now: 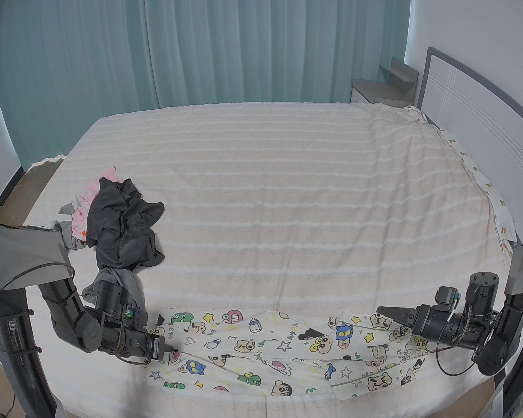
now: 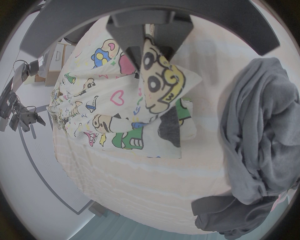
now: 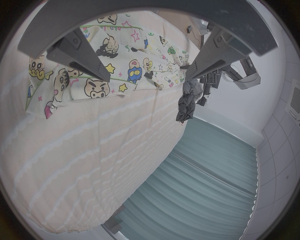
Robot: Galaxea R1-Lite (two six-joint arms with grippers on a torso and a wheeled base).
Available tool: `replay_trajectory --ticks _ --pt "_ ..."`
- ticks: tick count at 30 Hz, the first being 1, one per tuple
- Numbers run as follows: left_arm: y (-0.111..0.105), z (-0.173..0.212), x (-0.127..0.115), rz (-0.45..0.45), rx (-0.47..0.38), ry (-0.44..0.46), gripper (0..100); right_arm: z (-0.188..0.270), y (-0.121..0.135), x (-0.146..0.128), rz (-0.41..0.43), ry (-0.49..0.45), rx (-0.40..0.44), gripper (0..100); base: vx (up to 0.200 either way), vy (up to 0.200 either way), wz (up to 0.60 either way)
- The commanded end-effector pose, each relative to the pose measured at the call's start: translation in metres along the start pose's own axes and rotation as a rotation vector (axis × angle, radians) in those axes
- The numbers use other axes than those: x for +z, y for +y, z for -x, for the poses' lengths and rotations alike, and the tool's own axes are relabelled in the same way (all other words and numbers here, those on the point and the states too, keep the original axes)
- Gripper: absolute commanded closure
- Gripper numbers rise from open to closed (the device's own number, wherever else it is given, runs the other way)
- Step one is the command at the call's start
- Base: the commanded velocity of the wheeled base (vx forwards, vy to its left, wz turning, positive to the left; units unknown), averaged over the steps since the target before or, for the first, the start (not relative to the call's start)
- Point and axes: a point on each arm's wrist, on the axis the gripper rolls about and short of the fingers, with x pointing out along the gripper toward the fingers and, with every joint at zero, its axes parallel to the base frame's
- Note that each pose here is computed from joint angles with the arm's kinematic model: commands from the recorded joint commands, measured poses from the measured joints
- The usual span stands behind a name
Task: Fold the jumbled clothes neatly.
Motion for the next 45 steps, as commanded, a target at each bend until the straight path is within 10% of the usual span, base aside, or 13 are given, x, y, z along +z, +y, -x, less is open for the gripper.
replay_trajectory --ticks 1,13,45 --pt "0.0 0.01 0.001 0.006 0.004 -0.025 100 0.003 0.0 -0.002 -0.001 0.0 -0.001 0 0.0 0.0 0.0" --pt "0.018 0.043 -0.005 0.087 0.012 -0.088 100 0.005 -0.001 0.0 -0.004 -0.009 -0.004 0 0.0 0.0 0.0" --pt "0.151 0.138 -0.027 0.495 0.019 -0.397 100 0.005 -0.006 0.001 -0.019 -0.002 -0.01 0 0.0 0.0 0.0"
